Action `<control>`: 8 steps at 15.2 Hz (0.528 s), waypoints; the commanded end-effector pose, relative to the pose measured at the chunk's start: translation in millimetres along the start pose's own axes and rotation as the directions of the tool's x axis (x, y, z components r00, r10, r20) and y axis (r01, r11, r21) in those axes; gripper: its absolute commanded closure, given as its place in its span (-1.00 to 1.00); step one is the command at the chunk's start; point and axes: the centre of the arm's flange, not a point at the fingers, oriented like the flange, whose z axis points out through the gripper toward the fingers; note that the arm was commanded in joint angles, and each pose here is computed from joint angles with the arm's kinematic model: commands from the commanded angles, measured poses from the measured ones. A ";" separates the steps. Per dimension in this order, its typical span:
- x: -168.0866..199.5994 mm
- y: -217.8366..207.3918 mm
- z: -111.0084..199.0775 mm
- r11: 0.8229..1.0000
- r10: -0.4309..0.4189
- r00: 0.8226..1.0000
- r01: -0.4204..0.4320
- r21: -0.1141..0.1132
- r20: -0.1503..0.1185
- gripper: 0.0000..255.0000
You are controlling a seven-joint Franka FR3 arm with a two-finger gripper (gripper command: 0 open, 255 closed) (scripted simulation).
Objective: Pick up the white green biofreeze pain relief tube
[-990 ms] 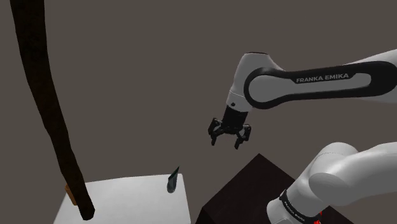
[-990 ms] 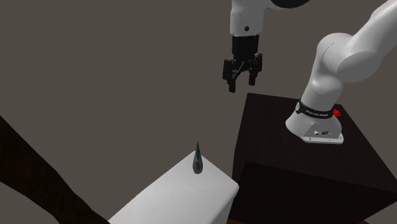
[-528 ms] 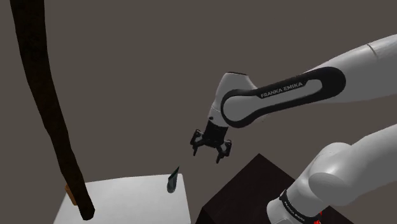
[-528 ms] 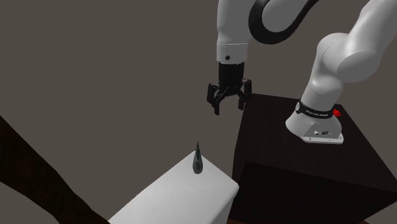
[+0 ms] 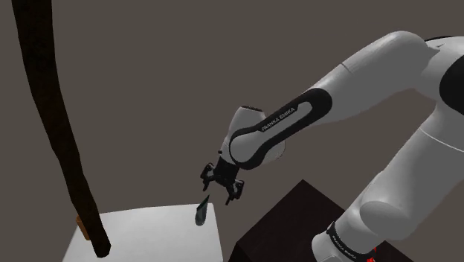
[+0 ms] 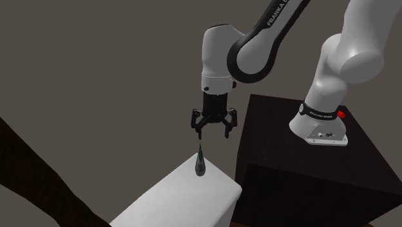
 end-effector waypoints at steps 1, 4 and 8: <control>-0.5 -14.7 21.9 0.997 0.068 0.998 -0.069 0.018 0.012 -1.00; 2.1 -36.0 52.6 0.986 0.163 0.986 -0.164 0.039 0.030 -1.00; 6.9 -36.6 69.5 0.985 0.168 0.985 -0.170 0.041 0.031 -1.00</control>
